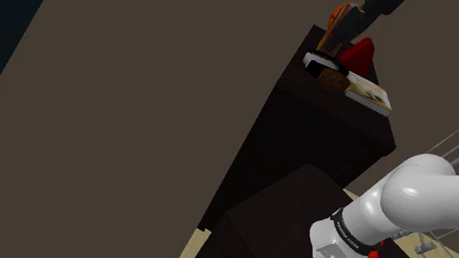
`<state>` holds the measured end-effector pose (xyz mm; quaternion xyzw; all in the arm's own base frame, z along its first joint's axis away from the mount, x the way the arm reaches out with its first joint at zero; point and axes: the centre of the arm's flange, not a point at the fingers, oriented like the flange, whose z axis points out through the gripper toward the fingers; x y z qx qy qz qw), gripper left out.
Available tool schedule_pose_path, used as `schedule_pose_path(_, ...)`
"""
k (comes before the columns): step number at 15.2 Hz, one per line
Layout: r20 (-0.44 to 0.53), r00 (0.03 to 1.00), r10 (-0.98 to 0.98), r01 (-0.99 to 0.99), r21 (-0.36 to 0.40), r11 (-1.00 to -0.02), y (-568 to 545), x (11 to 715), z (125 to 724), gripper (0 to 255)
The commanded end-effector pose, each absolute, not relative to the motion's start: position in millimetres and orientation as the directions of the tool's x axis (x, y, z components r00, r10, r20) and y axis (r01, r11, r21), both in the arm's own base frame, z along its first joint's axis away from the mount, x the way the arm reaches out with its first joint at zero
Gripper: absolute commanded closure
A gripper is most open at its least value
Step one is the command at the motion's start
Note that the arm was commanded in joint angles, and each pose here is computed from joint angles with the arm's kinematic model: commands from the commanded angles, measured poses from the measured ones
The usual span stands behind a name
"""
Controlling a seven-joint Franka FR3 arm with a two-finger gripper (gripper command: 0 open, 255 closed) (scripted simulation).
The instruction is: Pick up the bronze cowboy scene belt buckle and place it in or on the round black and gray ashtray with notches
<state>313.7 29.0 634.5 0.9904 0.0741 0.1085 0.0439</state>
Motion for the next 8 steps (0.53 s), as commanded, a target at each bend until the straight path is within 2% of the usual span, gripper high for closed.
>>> schedule_pose_path(1, 0.208, 0.965, 0.156, 0.137, 0.103, -0.985, 29, 314, 635, 0)
schedule_pose_path(8, 0.232, 0.945, 0.232, 0.222, 0.069, -0.973, -67, 311, 603, 0)
